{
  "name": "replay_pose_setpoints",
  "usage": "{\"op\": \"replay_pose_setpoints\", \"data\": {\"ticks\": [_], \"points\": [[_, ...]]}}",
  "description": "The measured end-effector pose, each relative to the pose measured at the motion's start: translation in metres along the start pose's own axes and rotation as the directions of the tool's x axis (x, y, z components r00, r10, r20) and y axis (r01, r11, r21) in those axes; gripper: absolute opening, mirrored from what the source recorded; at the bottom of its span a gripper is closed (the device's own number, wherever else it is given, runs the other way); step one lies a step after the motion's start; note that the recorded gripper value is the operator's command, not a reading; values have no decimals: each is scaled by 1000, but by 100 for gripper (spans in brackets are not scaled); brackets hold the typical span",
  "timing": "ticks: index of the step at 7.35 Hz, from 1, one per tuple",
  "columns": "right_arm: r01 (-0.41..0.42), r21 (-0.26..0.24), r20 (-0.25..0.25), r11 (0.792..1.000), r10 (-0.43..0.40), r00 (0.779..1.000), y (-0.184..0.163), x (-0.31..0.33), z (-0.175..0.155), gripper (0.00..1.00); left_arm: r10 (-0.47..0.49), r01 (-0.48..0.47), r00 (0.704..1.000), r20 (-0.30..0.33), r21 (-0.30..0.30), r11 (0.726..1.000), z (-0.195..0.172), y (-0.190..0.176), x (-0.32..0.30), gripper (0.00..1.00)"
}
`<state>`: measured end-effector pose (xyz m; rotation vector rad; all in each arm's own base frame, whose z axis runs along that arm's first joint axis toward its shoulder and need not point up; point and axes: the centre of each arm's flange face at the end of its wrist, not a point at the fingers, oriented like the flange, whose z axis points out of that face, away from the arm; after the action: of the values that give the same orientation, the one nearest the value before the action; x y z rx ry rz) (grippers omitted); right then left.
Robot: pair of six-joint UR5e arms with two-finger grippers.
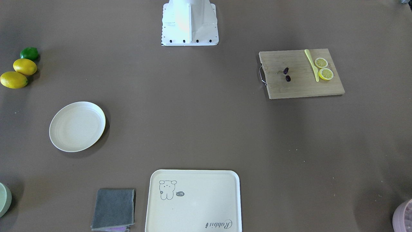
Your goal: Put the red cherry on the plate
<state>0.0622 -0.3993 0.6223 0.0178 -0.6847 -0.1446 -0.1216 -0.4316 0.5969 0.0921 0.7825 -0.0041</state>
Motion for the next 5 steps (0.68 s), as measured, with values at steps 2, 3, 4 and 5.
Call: {"op": "replay_pose_setpoints", "data": {"ticks": [2, 3, 4, 5], "points": [[1, 2, 2, 1000, -1, 1000, -1, -1, -1, 100, 11, -11, 1000, 1, 4, 1000, -2, -1, 4, 98], [2, 4, 3, 1000, -2, 1000, -2, -1, -1, 100, 24, -24, 1000, 3, 14, 1000, -6, -3, 8, 98], [11, 16, 2, 1000, -11, 1000, -4, -3, -4, 100, 36, -37, 999, 6, 27, 999, -12, -6, 13, 98], [42, 60, -2, 997, -42, 999, -9, -7, -9, 100, 49, -50, 999, 10, 45, 998, -20, -9, 19, 98]]}}
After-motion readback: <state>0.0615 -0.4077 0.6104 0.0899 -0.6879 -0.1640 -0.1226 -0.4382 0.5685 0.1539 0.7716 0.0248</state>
